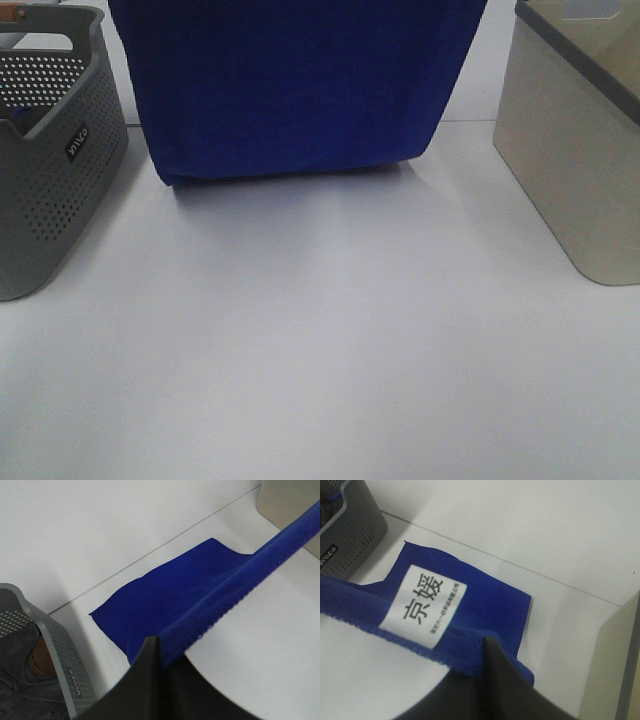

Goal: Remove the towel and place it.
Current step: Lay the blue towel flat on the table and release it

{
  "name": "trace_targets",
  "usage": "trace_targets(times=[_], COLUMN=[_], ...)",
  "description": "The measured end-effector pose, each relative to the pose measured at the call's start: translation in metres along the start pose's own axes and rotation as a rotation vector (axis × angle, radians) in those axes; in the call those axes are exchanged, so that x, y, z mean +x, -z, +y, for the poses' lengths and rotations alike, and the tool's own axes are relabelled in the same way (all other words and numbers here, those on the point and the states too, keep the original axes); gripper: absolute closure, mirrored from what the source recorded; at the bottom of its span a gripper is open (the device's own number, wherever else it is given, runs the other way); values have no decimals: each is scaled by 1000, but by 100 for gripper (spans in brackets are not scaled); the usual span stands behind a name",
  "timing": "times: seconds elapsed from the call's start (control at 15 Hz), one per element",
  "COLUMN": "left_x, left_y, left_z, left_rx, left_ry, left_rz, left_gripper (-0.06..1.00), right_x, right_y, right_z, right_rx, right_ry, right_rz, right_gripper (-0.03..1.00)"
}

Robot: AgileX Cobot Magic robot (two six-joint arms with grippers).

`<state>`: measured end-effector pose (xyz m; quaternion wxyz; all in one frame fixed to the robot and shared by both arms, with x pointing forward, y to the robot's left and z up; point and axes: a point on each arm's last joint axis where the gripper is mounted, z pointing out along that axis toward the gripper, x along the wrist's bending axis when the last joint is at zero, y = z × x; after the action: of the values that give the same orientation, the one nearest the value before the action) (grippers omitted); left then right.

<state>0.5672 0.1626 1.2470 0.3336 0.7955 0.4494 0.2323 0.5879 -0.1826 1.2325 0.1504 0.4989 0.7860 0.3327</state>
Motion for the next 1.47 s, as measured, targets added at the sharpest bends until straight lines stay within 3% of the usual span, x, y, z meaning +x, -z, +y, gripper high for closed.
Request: trace_targets(times=[0.27, 0.47, 0.87, 1.2, 1.47], left_x=[-10, -21, -60, -69, -79], left_y=[29, 22, 27, 35, 32], left_z=[-17, -40, -70, -112, -160], left_rx=[-5, 73, 155, 237, 357], left_ry=[28, 52, -7, 77, 215], left_rz=[-73, -145, -231, -291, -362], left_gripper=[94, 94, 94, 94, 94], right_x=[8, 11, 14, 23, 31], right_y=[11, 17, 23, 27, 24], right_z=[-27, -49, -96, -138, -183], right_rx=[65, 116, 219, 293, 379], right_ry=[-18, -29, -49, -94, -143], right_rz=[31, 36, 17, 65, 125], right_gripper=[95, 95, 95, 95, 95])
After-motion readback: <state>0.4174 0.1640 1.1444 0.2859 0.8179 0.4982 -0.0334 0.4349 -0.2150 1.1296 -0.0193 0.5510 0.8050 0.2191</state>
